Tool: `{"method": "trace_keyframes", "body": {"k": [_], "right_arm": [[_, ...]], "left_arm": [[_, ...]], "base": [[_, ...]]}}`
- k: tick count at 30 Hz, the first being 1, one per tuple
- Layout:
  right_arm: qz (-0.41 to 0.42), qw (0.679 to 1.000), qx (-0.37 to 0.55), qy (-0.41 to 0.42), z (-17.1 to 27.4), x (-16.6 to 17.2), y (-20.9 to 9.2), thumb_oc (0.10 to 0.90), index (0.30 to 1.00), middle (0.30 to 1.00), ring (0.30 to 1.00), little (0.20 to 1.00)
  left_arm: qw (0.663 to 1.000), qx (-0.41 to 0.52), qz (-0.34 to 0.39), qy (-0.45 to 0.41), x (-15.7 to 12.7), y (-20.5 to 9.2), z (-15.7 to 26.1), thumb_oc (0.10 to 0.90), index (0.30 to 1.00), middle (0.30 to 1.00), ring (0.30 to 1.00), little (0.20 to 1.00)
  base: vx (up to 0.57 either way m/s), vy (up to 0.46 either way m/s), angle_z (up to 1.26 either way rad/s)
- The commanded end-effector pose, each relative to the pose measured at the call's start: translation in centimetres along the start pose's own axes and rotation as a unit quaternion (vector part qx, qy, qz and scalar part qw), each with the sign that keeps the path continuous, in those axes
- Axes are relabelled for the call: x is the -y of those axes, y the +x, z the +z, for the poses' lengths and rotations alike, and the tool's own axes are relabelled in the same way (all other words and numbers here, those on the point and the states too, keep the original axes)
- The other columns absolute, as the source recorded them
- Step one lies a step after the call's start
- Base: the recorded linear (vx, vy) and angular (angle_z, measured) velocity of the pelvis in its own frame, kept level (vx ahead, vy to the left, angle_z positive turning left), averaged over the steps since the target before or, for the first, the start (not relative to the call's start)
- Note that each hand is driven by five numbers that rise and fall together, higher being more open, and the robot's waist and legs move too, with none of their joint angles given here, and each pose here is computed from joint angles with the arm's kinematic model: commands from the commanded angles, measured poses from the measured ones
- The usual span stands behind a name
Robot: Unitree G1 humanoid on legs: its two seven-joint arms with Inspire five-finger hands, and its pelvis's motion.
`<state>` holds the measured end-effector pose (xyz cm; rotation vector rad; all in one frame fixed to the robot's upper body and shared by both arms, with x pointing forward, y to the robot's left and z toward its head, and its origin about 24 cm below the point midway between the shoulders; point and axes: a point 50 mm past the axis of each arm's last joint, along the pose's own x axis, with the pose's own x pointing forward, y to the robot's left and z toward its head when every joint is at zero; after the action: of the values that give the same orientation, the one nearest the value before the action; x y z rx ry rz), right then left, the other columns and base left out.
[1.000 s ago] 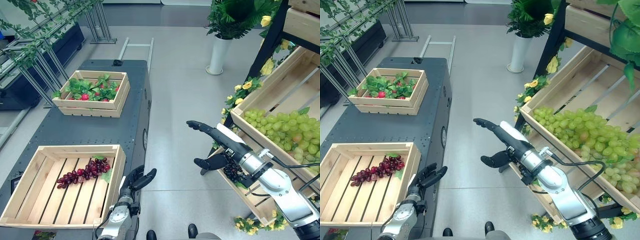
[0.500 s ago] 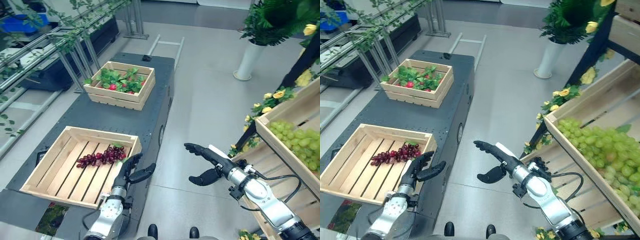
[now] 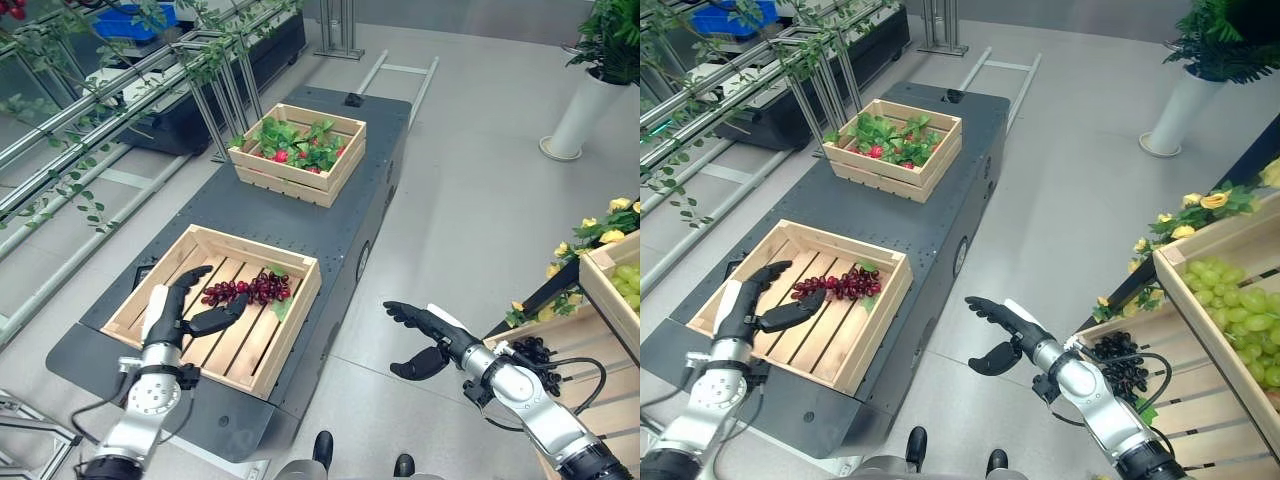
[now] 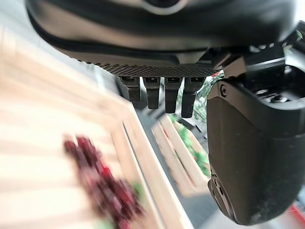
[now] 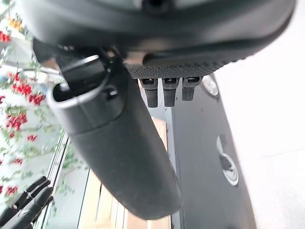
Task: Pick up the fruits from the basket on one side to the basket on the other side
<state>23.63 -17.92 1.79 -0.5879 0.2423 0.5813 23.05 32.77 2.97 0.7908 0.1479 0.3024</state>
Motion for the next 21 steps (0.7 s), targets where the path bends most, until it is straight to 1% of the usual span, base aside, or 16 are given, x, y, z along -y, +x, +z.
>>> {"method": "trace_keyframes", "body": {"k": [1, 2, 3, 6, 8, 11, 15, 17, 19, 21], "right_arm": [[-0.013, 0.995, 0.101, -0.013, 4.7, 1.5, 1.1, 0.800, 0.900, 0.900, 0.900, 0.900], [-0.011, 0.995, 0.101, -0.014, 4.7, 1.5, 1.1, 0.800, 0.900, 0.900, 0.900, 0.900], [-0.007, 0.995, 0.098, -0.013, 4.7, 1.5, 1.2, 0.800, 0.900, 0.900, 0.900, 0.900], [0.001, 0.995, 0.096, -0.022, 4.9, 1.6, 1.6, 0.800, 0.900, 0.900, 0.900, 0.900], [0.005, 0.994, 0.100, -0.042, 5.5, 2.0, 1.9, 0.800, 0.900, 0.900, 0.900, 0.900], [0.008, 0.993, 0.095, -0.066, 5.6, 2.4, 2.7, 0.800, 0.900, 0.900, 0.900, 0.900], [0.001, 0.991, 0.109, -0.077, 6.6, 3.4, 3.0, 0.800, 0.900, 0.900, 0.900, 0.900], [-0.009, 0.989, 0.117, -0.093, 7.3, 4.2, 3.2, 0.800, 0.900, 0.900, 0.900, 0.900], [-0.019, 0.986, 0.120, -0.113, 8.4, 5.4, 3.3, 0.800, 0.900, 0.900, 0.900, 0.900], [-0.024, 0.986, 0.114, -0.122, 8.8, 5.9, 3.2, 0.800, 0.900, 0.900, 0.900, 0.900]], "left_arm": [[0.990, 0.081, 0.098, 0.062, -5.1, 4.6, 4.8, 0.800, 0.900, 0.900, 0.900, 0.900], [0.990, 0.075, 0.098, 0.072, -5.2, 4.8, 4.8, 0.800, 0.900, 0.900, 0.900, 0.900], [0.989, 0.058, 0.093, 0.102, -5.4, 5.3, 4.5, 0.800, 0.900, 0.900, 0.900, 0.900], [0.986, 0.039, 0.103, 0.127, -5.8, 6.1, 4.3, 0.800, 0.900, 0.900, 0.900, 0.900], [0.980, 0.041, 0.136, 0.138, -6.6, 7.0, 5.2, 0.800, 0.900, 0.900, 0.900, 0.900], [0.974, 0.045, 0.177, 0.130, -7.3, 7.9, 6.1, 0.800, 0.900, 0.900, 0.900, 0.900], [0.968, 0.061, 0.210, 0.119, -7.9, 8.6, 7.3, 0.800, 0.900, 0.900, 0.900, 0.900], [0.961, 0.078, 0.236, 0.124, -8.7, 9.3, 8.8, 0.800, 0.900, 0.900, 0.900, 0.900], [0.951, 0.093, 0.261, 0.136, -10.2, 9.8, 10.3, 0.800, 0.900, 0.900, 0.900, 0.900], [0.945, 0.098, 0.277, 0.142, -10.9, 10.1, 11.0, 0.800, 0.900, 0.900, 0.900, 0.900]], "base": [[0.02, 0.072, 0.05], [0.02, 0.102, 0.06], [0.02, 0.115, 0.08], [-0.02, 0.142, 0.05], [-0.14, 0.144, -0.08], [-0.10, 0.074, -0.08], [-0.12, 0.111, -0.13], [-0.17, 0.136, -0.11], [-0.20, 0.142, -0.09], [-0.10, 0.135, 0.01]]}}
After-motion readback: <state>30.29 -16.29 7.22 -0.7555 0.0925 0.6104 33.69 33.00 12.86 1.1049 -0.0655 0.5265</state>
